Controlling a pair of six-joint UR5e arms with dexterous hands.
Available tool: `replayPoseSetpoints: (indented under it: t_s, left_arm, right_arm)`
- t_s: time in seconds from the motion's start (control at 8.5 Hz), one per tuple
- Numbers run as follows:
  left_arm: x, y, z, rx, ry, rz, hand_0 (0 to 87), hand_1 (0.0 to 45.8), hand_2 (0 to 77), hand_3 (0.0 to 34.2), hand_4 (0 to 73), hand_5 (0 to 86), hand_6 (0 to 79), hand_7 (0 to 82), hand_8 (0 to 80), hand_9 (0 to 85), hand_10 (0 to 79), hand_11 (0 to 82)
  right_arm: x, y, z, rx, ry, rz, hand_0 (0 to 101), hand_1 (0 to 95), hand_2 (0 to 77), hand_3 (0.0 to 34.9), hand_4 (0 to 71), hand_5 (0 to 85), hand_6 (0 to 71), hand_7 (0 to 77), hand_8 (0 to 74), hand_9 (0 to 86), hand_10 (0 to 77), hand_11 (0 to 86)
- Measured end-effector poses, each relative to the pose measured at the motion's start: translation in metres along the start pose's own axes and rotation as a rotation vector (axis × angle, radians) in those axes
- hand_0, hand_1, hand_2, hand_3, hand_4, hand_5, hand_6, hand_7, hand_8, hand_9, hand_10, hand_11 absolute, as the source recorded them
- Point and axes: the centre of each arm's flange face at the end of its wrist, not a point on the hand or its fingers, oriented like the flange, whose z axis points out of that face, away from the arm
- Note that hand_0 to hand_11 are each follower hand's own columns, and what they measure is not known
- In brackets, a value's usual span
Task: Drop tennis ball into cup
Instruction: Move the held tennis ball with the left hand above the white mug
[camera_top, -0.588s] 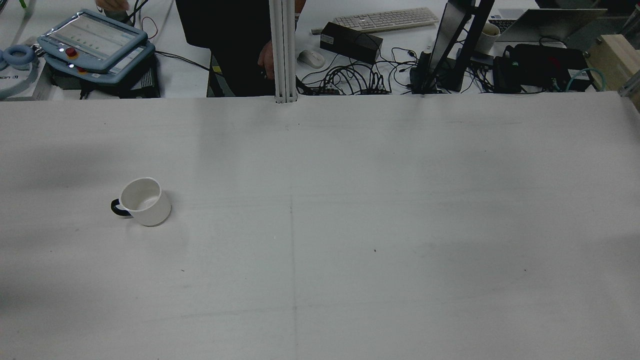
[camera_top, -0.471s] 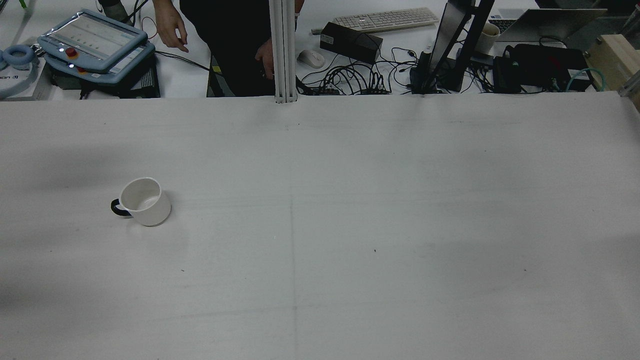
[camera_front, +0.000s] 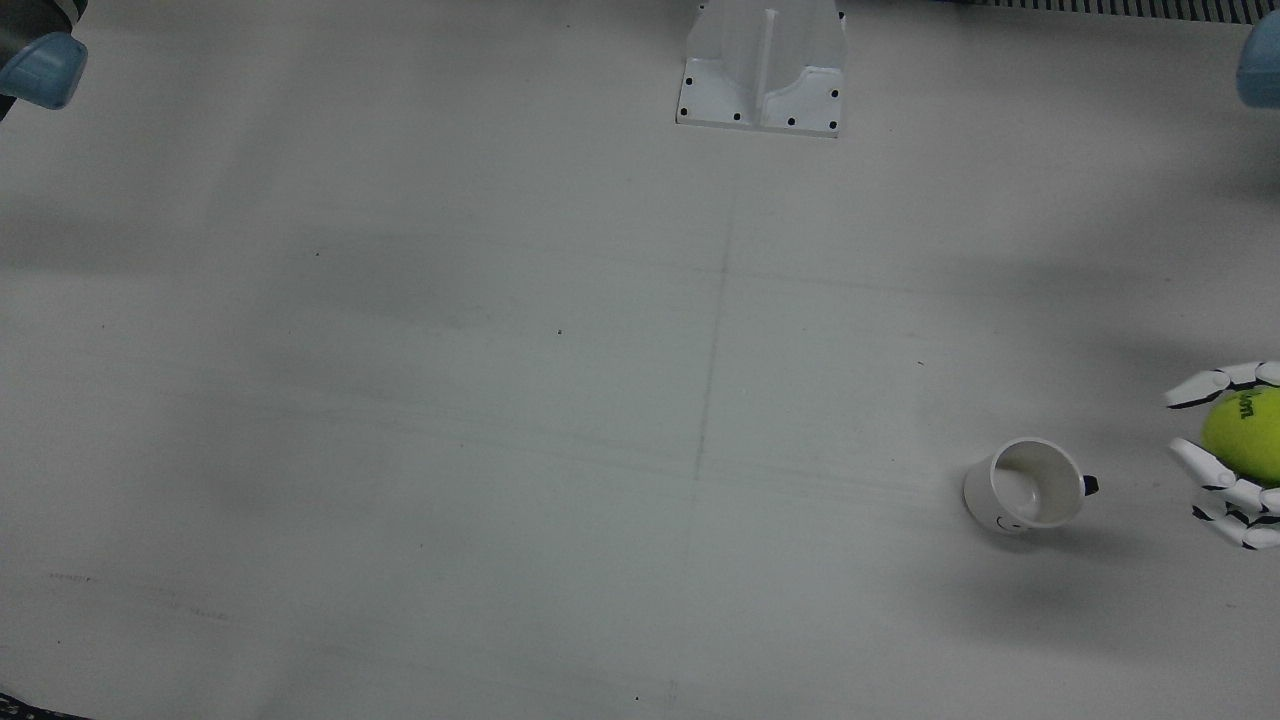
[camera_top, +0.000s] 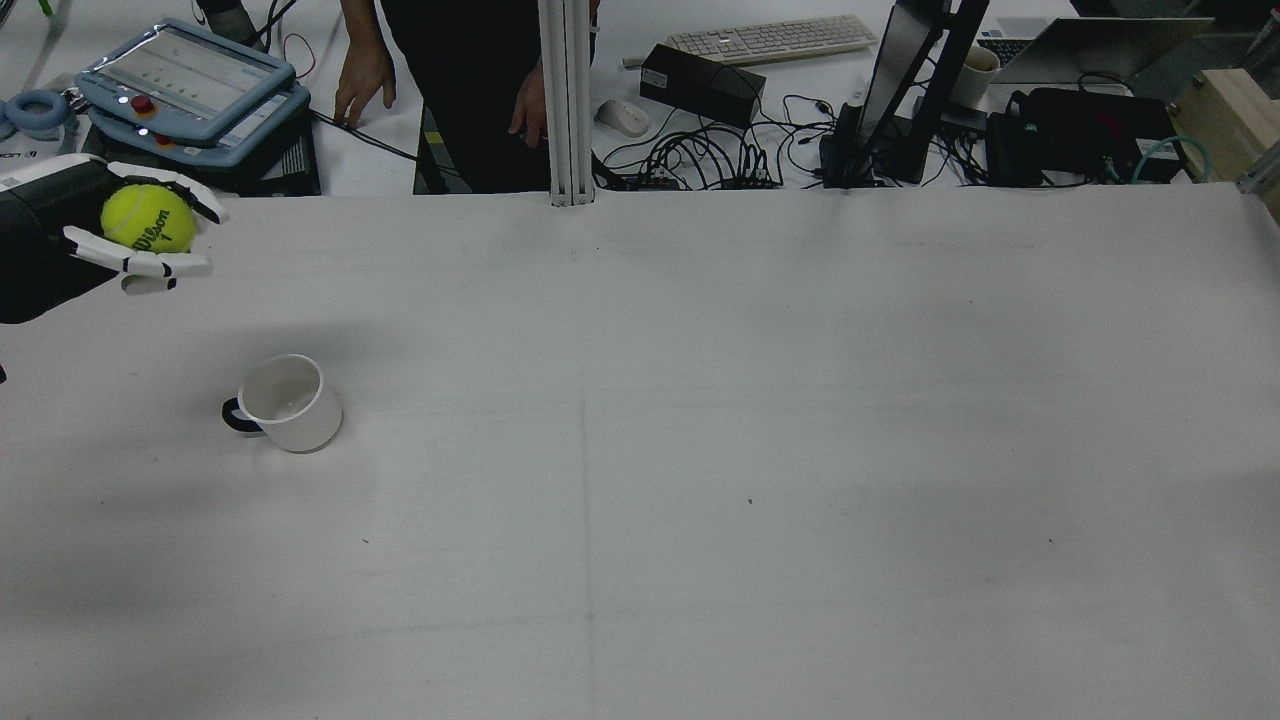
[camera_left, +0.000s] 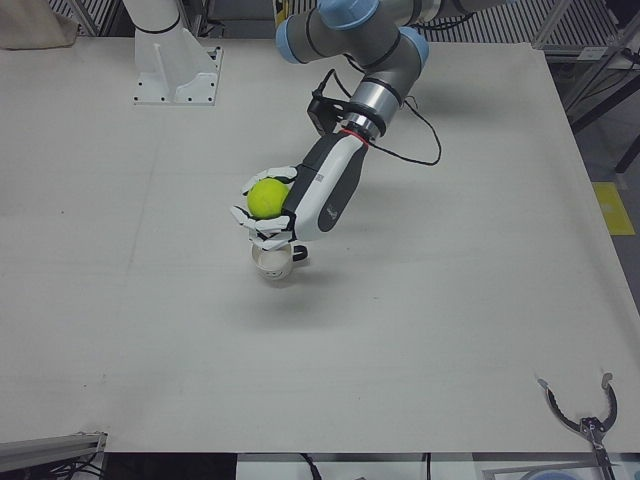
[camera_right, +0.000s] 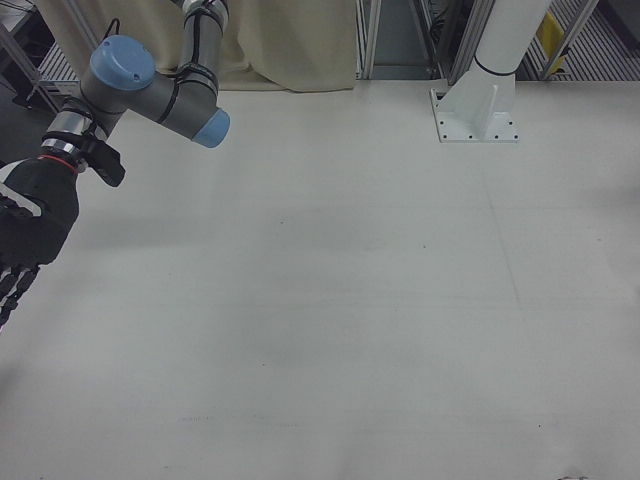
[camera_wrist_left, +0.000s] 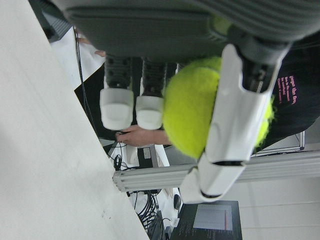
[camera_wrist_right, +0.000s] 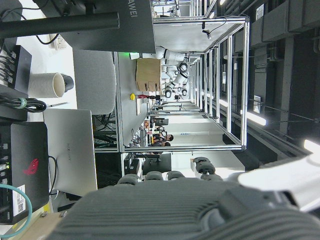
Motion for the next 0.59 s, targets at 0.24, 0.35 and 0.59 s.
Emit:
replayPoseSetpoints:
  t_s: [0.24,0.35,0.59]
  left_arm:
    - [-0.032,0.007,0.01,-0.007,-0.039,-0.008,74.3,35.5,22.9,11.0,56.7,25.1,38.2,62.2,68.2,69.8,69.8,70.4]
    - [-0.039,0.006,0.012,-0.005,-0.047,-0.008,73.5,35.5,22.9,10.9,56.7,25.1,38.2,62.2,68.2,69.8,69.8,70.4]
    - [-0.053,0.001,0.015,-0.001,-0.067,-0.009,73.3,35.5,22.9,10.9,56.7,25.1,38.2,62.2,68.2,69.3,69.8,70.4]
  right_arm:
    - [0.0,0.0,0.0,0.0,0.0,0.0,0,0.5,0.5,0.0,0.0,0.0,0.0,0.0,0.0,0.0,0.0,0.5]
    - [0.0,0.0,0.0,0.0,0.0,0.0,0,0.5,0.5,0.0,0.0,0.0,0.0,0.0,0.0,0.0,0.0,0.5]
    - [0.0,0.0,0.0,0.001,0.0,0.0,0,0.5,0.5,0.0,0.0,0.0,0.0,0.0,0.0,0.0,0.0,0.0]
